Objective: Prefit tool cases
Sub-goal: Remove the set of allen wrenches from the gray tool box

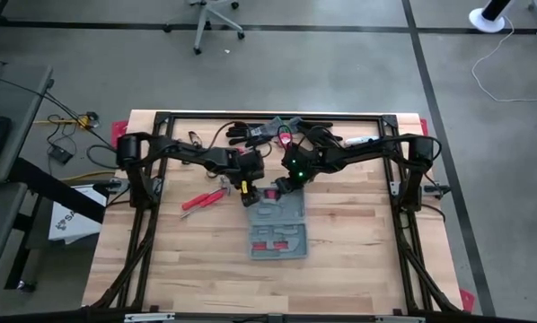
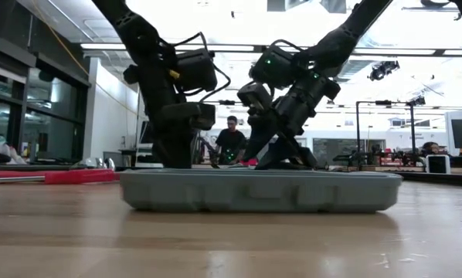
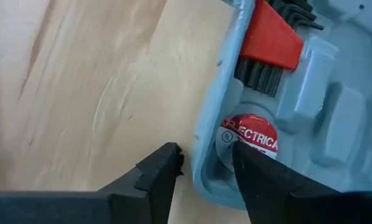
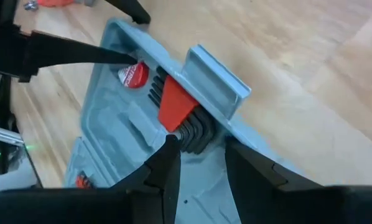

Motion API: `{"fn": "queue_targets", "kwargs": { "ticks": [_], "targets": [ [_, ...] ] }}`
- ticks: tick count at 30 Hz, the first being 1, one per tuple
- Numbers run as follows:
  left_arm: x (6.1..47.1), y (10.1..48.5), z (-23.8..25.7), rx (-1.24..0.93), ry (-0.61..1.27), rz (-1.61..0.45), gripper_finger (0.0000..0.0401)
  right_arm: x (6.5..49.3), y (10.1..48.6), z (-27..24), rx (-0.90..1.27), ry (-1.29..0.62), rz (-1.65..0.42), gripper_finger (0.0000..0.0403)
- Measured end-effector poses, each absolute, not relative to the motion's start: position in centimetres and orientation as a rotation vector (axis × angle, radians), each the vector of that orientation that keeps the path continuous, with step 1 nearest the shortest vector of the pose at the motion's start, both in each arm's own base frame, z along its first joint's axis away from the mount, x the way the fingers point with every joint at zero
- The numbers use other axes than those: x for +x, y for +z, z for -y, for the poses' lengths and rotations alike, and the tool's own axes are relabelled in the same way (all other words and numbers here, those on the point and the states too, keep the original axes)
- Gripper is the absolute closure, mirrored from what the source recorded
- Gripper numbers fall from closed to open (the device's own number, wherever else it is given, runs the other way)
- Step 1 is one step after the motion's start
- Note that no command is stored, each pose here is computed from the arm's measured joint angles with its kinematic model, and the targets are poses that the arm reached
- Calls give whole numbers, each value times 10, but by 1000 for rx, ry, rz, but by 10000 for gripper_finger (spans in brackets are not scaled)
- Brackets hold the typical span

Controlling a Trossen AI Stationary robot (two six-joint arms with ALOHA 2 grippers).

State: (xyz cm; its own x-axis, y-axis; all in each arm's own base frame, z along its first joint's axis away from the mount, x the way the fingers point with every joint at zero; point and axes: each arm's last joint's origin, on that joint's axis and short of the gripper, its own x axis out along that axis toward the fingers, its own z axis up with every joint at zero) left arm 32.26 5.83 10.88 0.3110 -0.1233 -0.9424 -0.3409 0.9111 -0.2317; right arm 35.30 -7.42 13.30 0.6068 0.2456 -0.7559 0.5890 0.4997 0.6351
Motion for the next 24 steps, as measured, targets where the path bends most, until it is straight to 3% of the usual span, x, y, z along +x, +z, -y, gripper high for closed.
{"fn": "queue_targets", "kwargs": {
  "ticks": [24],
  "targets": [
    [328,107,-58,-441,157,-1202,282,358,114,70,1049,-228,-970,270]
  ]
}}
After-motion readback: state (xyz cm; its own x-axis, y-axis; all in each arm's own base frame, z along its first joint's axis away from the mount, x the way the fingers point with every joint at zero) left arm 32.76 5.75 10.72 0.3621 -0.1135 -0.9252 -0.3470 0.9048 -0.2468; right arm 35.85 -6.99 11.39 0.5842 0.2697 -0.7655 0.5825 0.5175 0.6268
